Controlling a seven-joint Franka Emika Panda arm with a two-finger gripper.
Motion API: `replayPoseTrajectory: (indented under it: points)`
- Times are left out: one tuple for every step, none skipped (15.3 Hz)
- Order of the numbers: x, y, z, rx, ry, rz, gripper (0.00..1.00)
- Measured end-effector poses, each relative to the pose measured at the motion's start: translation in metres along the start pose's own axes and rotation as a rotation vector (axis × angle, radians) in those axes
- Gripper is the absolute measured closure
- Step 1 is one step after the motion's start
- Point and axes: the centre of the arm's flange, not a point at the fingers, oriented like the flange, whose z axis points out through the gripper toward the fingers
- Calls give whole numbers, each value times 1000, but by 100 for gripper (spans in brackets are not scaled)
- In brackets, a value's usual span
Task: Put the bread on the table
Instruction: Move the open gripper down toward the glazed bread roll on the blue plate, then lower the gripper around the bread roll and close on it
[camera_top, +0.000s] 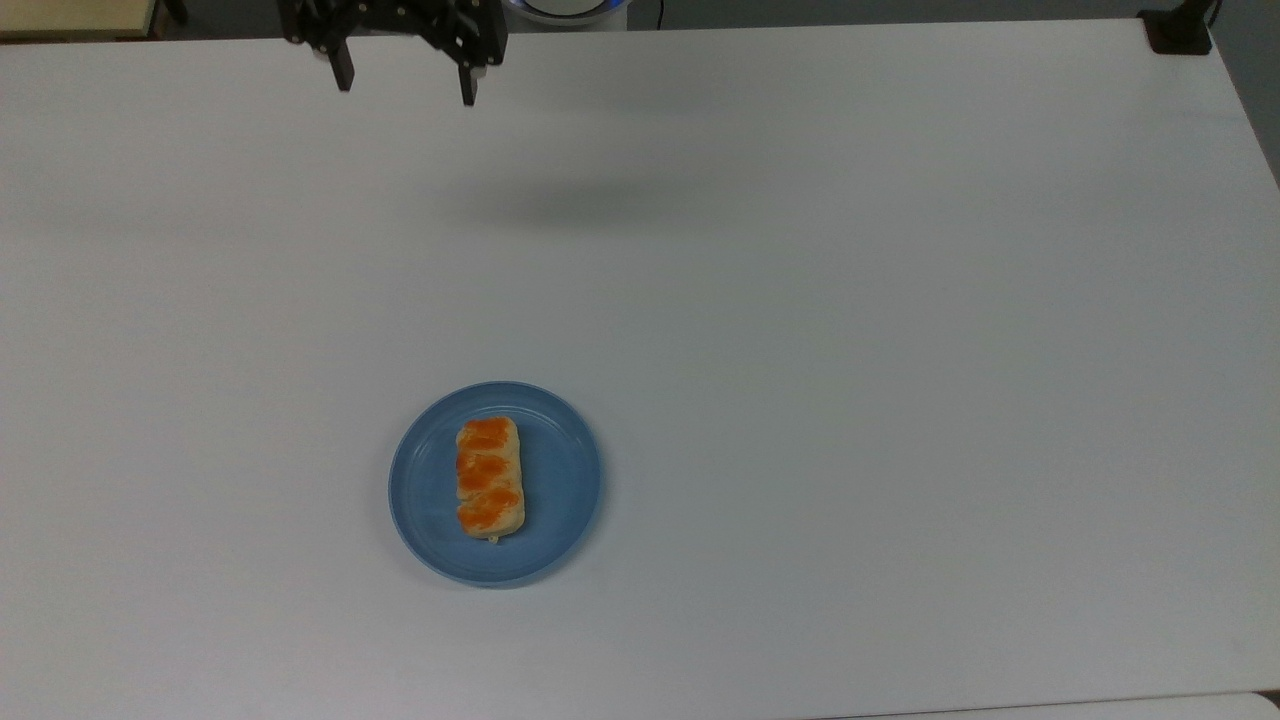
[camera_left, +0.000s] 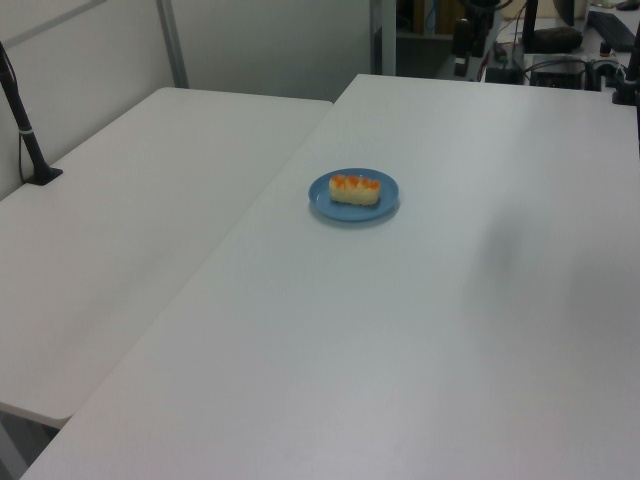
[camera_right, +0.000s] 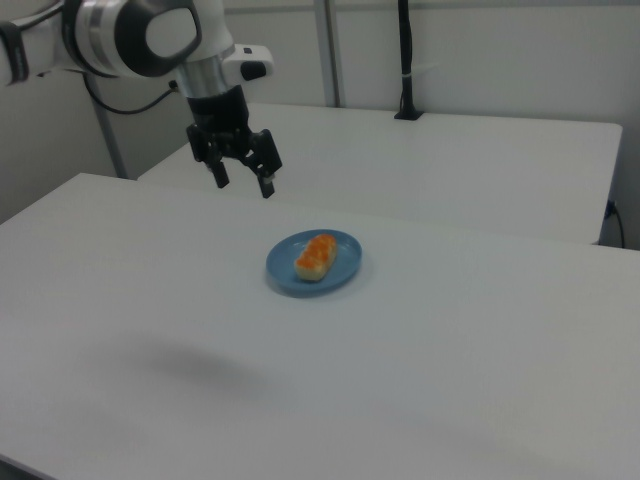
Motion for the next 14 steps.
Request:
replayPoseTrajectory:
  points:
    - [7,-1,6,-1,21,-1,0]
    - [18,-2,19,-3,45,-2,0]
    - [27,-3,28,-5,70,-3,0]
    - [36,-4,38,-7,101,-5,0]
    - [44,-5,49,-8,123,-7,0]
    - [51,-9,62,-9,135,-13,0]
    - [58,-15,76,-9,139,-22,0]
    - [63,-22,91,-9,136,-32,0]
    - [68,-27,106,-9,132,-39,0]
    - [71,-32,119,-10,124,-45,0]
    - [75,-36,137,-11,113,-51,0]
    - [77,-39,146,-11,110,-56,0]
    - [80,-43,153,-10,117,-58,0]
    - [83,-48,160,-9,130,-53,0]
